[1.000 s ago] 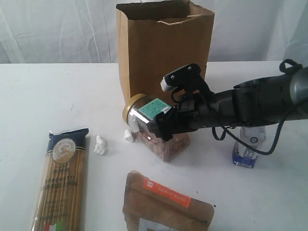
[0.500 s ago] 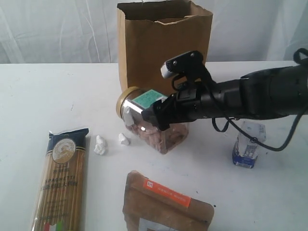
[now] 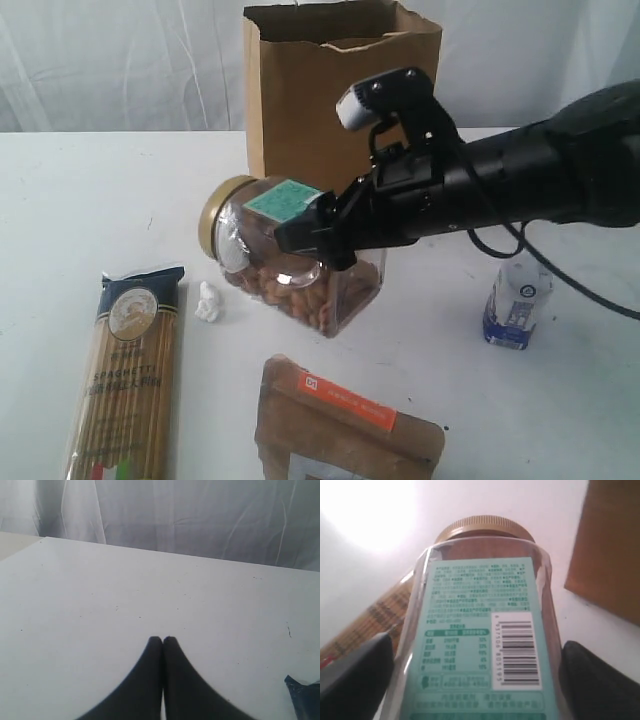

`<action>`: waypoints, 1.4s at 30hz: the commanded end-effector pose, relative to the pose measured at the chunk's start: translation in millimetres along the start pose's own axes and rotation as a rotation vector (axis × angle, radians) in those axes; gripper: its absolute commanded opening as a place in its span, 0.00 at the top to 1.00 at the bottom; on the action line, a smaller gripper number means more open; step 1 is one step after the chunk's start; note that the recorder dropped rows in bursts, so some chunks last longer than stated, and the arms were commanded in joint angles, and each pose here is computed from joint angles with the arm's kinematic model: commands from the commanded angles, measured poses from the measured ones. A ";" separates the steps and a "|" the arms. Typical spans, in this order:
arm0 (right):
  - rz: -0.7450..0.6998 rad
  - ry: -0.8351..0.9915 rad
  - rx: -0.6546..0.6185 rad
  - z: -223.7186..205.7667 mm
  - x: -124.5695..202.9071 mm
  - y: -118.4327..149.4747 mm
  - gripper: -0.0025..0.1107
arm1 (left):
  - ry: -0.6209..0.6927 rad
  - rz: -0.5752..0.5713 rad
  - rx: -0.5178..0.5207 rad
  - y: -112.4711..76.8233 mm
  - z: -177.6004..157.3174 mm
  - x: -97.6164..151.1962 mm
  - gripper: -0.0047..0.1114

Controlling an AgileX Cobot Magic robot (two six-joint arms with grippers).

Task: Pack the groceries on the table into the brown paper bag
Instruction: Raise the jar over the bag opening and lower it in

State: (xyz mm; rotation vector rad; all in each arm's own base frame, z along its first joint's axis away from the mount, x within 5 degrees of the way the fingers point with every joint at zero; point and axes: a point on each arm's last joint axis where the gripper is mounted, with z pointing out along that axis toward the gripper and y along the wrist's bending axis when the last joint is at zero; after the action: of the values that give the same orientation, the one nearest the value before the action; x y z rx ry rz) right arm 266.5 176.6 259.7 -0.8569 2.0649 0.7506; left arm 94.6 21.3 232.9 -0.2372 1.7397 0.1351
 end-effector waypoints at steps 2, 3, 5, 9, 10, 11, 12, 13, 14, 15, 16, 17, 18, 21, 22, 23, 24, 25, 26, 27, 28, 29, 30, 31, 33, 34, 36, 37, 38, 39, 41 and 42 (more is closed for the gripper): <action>0.035 -0.148 0.054 -53.8 -29.3 -1.3 0.98 | 0.000 0.015 -0.001 0.2 -0.4 1.2 0.96; 0.048 -0.169 0.066 -62.5 -32.9 -6.2 0.98 | 0.000 0.015 -0.001 0.2 -0.4 1.2 0.96; 0.066 -0.196 0.066 -77.2 -39.1 -15.3 0.98 | 0.000 0.015 -0.001 0.2 -0.4 1.2 0.96; 0.025 -0.288 -0.044 -124.5 -74.6 -26.8 0.98 | -0.001 0.025 -0.001 0.2 -0.4 1.1 0.96; 0.015 -0.321 -0.027 -133.5 -83.1 -30.3 0.98 | -0.001 0.025 -0.001 0.2 -0.4 1.1 0.96; -0.005 -0.370 0.010 -147.2 -97.4 -38.6 0.98 | -0.002 0.027 -0.001 0.2 -0.4 1.1 0.96; -0.007 -0.393 0.016 -153.4 -105.1 -42.8 0.98 | -0.002 0.027 -0.001 0.2 -0.4 1.1 0.96; -0.009 -0.439 -0.021 -163.0 -118.3 -48.6 0.98 | -0.002 0.027 -0.001 0.2 -0.4 1.1 0.96; -0.005 -0.472 -0.075 -166.4 -127.4 -53.1 0.98 | -0.002 0.027 -0.001 0.2 -0.4 1.1 0.96; -0.005 -0.491 -0.126 -168.5 -132.7 -56.7 0.98 | -0.002 0.027 -0.001 0.2 -0.4 1.1 0.96; -0.003 -0.514 -0.165 -169.1 -139.2 -64.2 0.98 | -0.002 0.027 -0.001 0.2 -0.4 1.1 0.96; 0.008 -0.537 -0.172 -168.7 -144.0 -73.9 0.98 | -0.002 0.027 -0.001 0.2 -0.4 1.1 0.96; 0.027 -0.550 -0.170 -165.0 -146.3 -87.3 0.98 | -0.002 0.027 -0.001 0.2 -0.4 1.1 0.96; 0.072 -0.606 -0.242 -153.8 -149.7 -119.2 0.98 | -0.002 0.027 -0.001 0.2 -0.4 1.1 0.96; 0.092 -0.644 -0.253 -150.0 -151.0 -131.4 0.98 | -0.002 0.027 -0.001 0.2 -0.4 1.1 0.96; 0.097 -0.672 -0.262 -146.5 -152.5 -138.8 0.98 | -0.002 0.027 -0.001 0.2 -0.4 1.1 0.96; 0.101 -0.684 -0.266 -142.4 -153.1 -146.3 0.98 | -0.002 0.027 -0.001 0.2 -0.4 1.1 0.96; 0.091 -0.684 -0.261 -138.5 -152.9 -152.2 0.98 | -0.002 0.027 -0.001 0.2 -0.4 1.1 0.96; 0.078 -0.686 -0.257 -134.8 -153.7 -158.7 0.98 | -0.002 0.027 -0.001 0.2 -0.4 1.1 0.96; 0.053 -0.690 -0.248 -131.1 -154.5 -165.1 0.98 | -0.002 0.027 -0.001 0.2 -0.4 1.1 0.96; 0.027 -0.692 -0.237 -126.3 -153.6 -172.1 0.98 | -0.002 0.029 -0.001 0.2 -0.4 1.1 0.96; -0.027 -0.696 -0.219 -121.0 -153.3 -178.3 0.98 | -0.003 0.036 -0.001 0.2 -0.4 1.0 0.96; -0.089 -0.702 -0.196 -116.4 -152.1 -184.6 0.98 | -0.004 0.048 0.003 -0.2 -0.4 0.9 0.96; -0.135 -0.706 -0.178 -112.8 -151.1 -189.5 0.98 | -0.004 0.054 0.005 -0.4 -0.4 0.9 0.96; -0.204 -0.707 -0.149 -103.6 -146.6 -200.5 0.98 | -0.004 0.055 0.015 -1.3 -0.4 0.9 0.96; -0.236 -0.707 -0.136 -100.4 -144.8 -204.2 0.98 | -0.004 0.055 0.019 -1.6 -0.4 0.9 0.96; -0.289 -0.706 -0.110 -93.6 -139.6 -213.1 0.98 | -0.004 0.055 0.023 -2.0 -0.4 0.9 0.96; -0.305 -0.705 -0.103 -90.2 -137.3 -216.6 0.98 | -0.004 0.055 0.023 -2.0 -0.4 0.9 0.96; -0.337 -0.705 -0.090 -87.2 -135.3 -219.8 0.98 | -0.004 0.055 0.023 -2.0 -0.4 0.9 0.96; -0.362 -0.703 -0.084 -82.3 -133.4 -222.1 0.98 | -0.004 0.055 0.023 -2.0 -0.4 0.9 0.96; -0.450 -0.702 -0.057 -74.8 -130.1 -224.7 0.98 | -0.004 0.055 0.023 -2.0 -0.4 0.9 0.96; -0.481 -0.704 -0.049 -73.6 -130.3 -224.4 0.98 | -0.004 0.055 0.023 -2.0 -0.4 0.9 0.96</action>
State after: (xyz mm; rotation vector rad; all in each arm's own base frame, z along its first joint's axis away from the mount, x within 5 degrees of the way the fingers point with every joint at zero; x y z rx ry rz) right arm 471.1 27.3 346.3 -0.8718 1.2895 0.7740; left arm 95.1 19.2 233.3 -0.1877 1.7416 0.1420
